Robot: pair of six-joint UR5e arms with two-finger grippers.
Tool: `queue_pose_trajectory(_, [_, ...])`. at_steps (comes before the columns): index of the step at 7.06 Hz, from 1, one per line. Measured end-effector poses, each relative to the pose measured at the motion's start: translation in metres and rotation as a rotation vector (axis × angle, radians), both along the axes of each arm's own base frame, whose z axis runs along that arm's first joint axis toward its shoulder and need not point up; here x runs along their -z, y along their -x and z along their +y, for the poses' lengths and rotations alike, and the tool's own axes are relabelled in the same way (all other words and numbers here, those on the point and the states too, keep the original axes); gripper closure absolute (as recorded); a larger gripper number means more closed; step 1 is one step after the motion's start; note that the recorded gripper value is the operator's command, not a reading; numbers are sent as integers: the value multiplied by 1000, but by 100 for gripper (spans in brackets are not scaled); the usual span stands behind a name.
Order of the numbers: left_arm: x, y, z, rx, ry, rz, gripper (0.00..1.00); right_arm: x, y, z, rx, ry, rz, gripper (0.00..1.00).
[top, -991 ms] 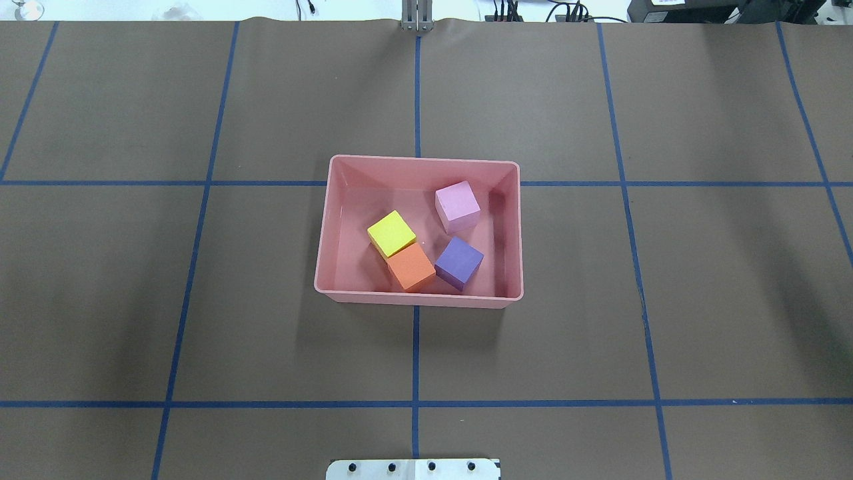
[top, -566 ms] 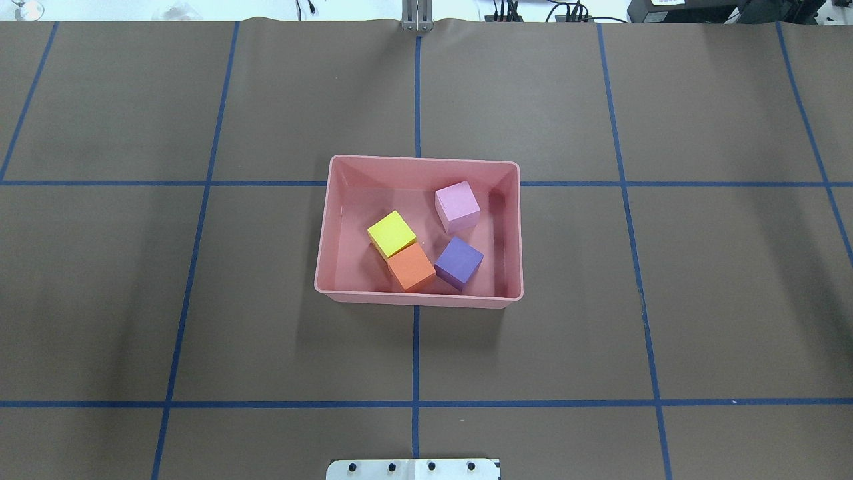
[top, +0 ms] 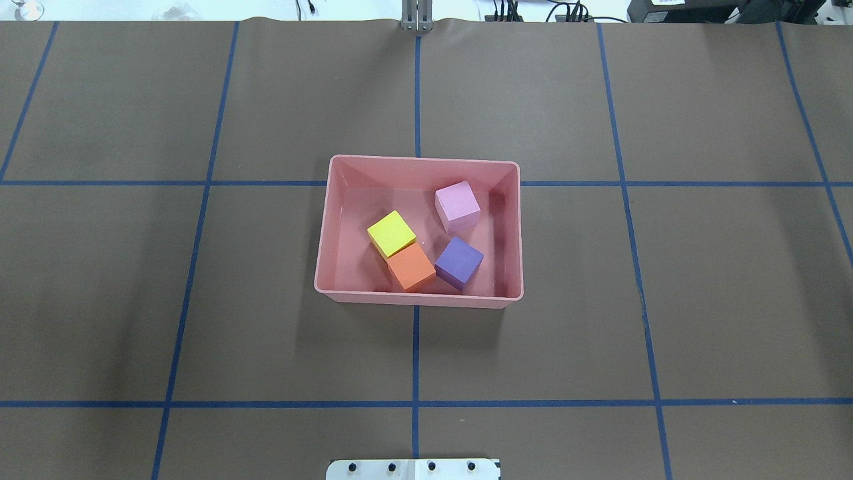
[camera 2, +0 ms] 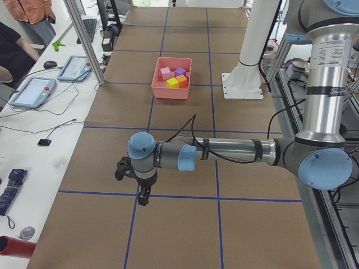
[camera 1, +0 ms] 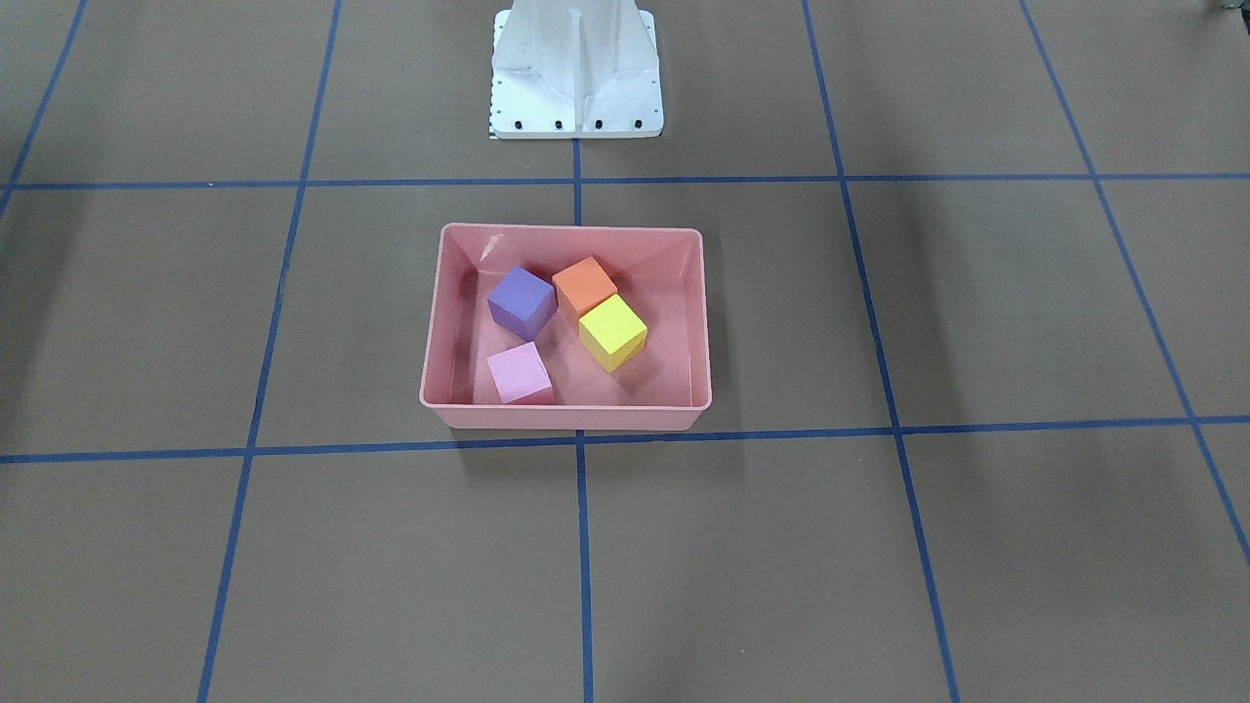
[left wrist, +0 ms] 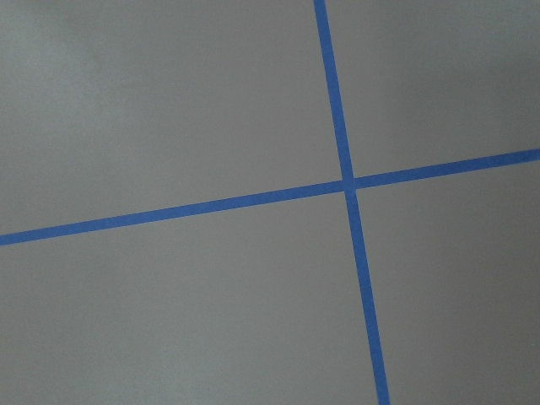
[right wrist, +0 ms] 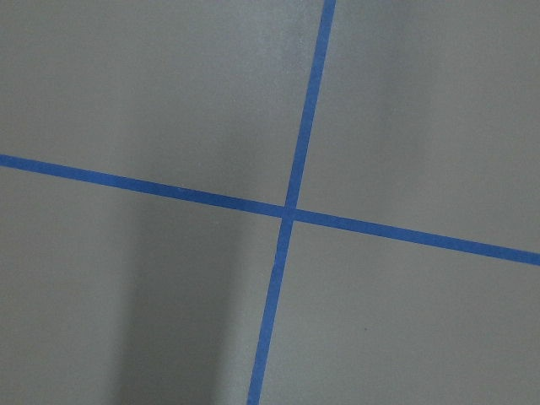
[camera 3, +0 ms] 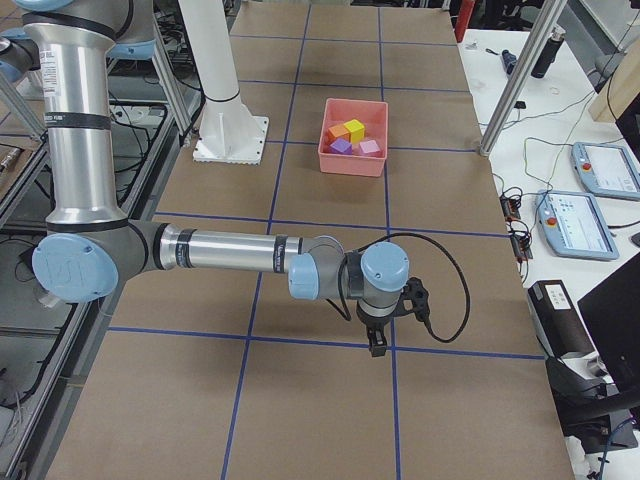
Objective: Place blocks into pink bin with both arms
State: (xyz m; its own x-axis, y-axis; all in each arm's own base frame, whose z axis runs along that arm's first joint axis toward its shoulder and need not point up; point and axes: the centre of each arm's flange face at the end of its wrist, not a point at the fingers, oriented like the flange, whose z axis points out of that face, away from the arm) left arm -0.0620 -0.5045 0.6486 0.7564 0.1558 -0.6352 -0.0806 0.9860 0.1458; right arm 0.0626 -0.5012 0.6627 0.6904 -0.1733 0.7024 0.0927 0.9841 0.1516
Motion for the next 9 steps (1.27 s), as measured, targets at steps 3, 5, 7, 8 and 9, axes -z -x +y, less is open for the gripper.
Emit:
queue_pose_trajectory(3, [-2, 0, -1, -1, 7, 0, 1, -2, -7, 6, -8, 0, -48, 1])
queue_pose_trajectory(5, [-1, -1, -2, -1, 4, 0, 1, -4, -8, 9, -12, 6, -52, 0])
queue_pose_trajectory(7, [2, -1, -4, -2, -4, 0, 1, -5, -8, 10, -15, 12, -52, 0])
queue_pose_trajectory(8, [3, -1, -5, -2, -6, 0, 1, -6, -8, 10, -16, 13, -52, 1])
queue_pose_trajectory(9, [3, -1, -6, -2, -6, 0, 1, -6, -8, 10, -17, 14, -51, 1])
